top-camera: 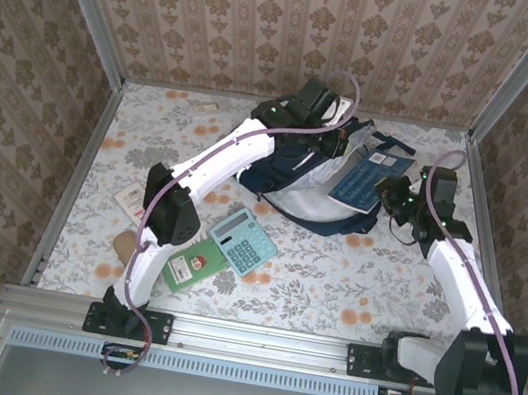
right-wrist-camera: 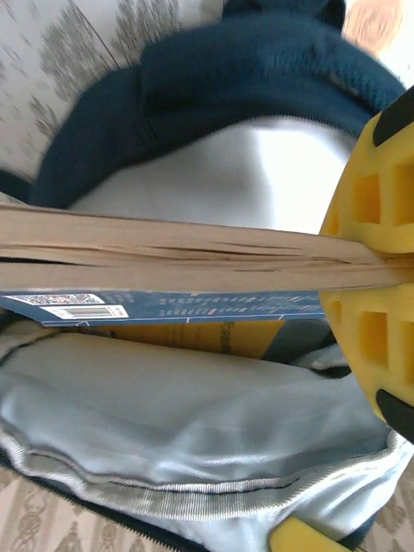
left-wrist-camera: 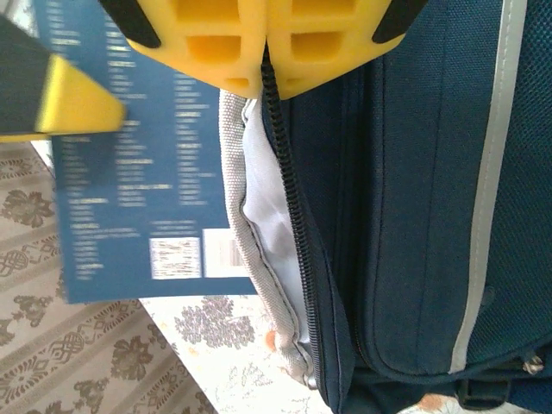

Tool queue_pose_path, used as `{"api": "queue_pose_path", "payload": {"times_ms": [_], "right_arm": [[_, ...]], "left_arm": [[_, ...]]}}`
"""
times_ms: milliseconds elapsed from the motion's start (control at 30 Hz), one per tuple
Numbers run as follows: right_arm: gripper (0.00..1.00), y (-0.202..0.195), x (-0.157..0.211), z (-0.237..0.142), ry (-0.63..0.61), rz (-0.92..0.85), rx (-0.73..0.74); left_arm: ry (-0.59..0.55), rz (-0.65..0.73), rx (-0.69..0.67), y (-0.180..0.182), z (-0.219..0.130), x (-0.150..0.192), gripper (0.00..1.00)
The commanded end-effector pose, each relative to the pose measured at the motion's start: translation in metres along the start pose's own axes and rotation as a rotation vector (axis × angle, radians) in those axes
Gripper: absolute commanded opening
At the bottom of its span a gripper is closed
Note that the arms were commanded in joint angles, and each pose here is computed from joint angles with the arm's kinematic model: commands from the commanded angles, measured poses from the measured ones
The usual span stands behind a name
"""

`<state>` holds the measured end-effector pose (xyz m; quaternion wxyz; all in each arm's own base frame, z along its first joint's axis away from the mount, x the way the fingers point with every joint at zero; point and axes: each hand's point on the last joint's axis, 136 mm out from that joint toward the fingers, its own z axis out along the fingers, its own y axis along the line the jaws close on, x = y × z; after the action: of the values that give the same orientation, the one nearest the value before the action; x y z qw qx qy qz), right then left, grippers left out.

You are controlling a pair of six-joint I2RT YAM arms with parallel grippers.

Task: Pack books, pencil case, and school supplies into a backpack

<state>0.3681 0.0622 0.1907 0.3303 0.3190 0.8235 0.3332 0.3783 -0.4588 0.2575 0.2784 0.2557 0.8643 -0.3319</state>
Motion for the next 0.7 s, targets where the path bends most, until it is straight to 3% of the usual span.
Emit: {"api": "queue_pose_path", "payload": {"times_ms": [0,267,667], "right_arm": [[0.00,0.036,0.003,0.015,0.024,-0.005,-0.133],[0.00,0.051,-0.004,0.069,0.028,0.083,-0.194],[0.01,0.071,0.007,0.155,0.094,0.096,-0.174]], "left_arm": [[-0.102,0.030,0.101,-0.039,-0.044,-0.033,0.00],[-0.107,0.042,0.132,-0.045,-0.051,-0.035,0.00],[-0.097,0.038,0.161,-0.049,-0.052,-0.030,0.00]]}}
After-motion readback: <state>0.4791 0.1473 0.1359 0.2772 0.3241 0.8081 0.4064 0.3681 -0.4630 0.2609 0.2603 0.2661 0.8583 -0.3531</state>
